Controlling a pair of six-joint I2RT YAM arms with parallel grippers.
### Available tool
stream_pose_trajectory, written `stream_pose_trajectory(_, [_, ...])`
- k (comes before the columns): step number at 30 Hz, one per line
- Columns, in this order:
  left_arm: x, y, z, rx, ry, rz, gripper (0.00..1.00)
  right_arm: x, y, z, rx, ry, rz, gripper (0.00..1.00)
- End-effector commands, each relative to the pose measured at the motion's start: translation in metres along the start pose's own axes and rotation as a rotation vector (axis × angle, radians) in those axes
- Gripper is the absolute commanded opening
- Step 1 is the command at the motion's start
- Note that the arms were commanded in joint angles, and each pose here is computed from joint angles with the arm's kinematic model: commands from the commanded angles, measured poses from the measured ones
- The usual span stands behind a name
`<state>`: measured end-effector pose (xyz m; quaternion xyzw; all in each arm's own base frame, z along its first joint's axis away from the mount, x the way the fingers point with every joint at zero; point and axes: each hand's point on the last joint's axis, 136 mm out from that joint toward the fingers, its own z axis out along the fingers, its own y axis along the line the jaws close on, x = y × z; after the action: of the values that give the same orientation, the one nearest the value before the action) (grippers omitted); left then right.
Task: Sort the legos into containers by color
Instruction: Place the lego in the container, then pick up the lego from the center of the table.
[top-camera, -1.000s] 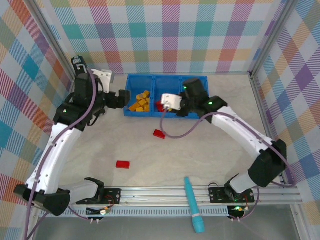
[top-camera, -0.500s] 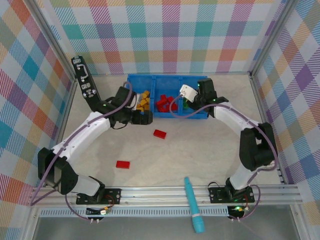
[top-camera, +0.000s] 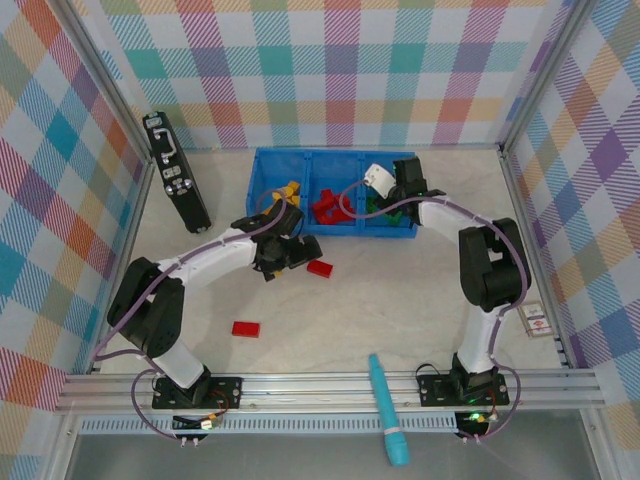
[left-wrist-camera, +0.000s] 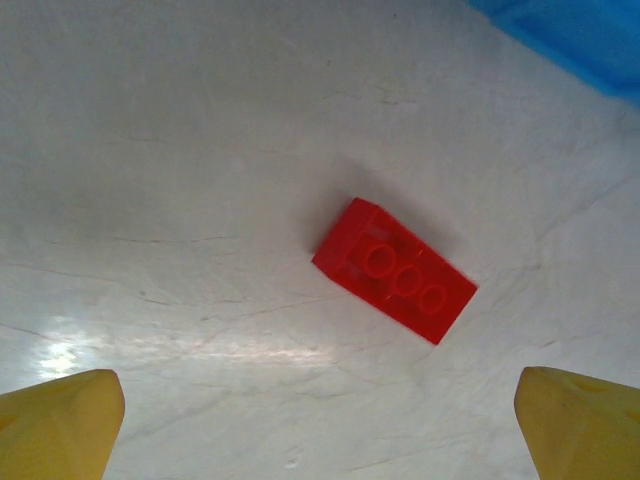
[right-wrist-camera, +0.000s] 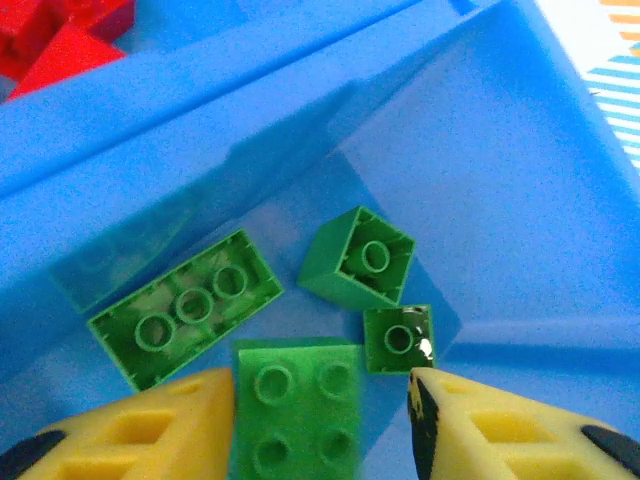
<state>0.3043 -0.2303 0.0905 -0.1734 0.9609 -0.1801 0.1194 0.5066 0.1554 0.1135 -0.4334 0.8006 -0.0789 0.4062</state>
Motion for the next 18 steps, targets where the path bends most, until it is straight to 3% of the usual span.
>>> stream_pose_trajectory(1, [0.001, -0.012, 0.006, 0.027, -0.040, -0.196, 1.00, -0.021, -0.019, 0.003, 0.040, -0.073, 0.014, 0.57])
stream_pose_trajectory(6, [0.016, -0.013, 0.023, -0.004, -0.022, -0.329, 0.98, -0.022, -0.027, 0.006, 0.047, -0.079, 0.007, 0.65])
stream_pose_trajectory(12, [0.029, -0.015, 0.041, -0.031, -0.011, -0.433, 0.94, -0.036, -0.036, -0.008, 0.059, -0.131, 0.010, 0.65])
stream_pose_trajectory(18, [0.020, -0.017, 0.046, -0.041, -0.068, -0.465, 0.90, -0.052, -0.041, -0.030, 0.055, -0.186, 0.019, 0.65])
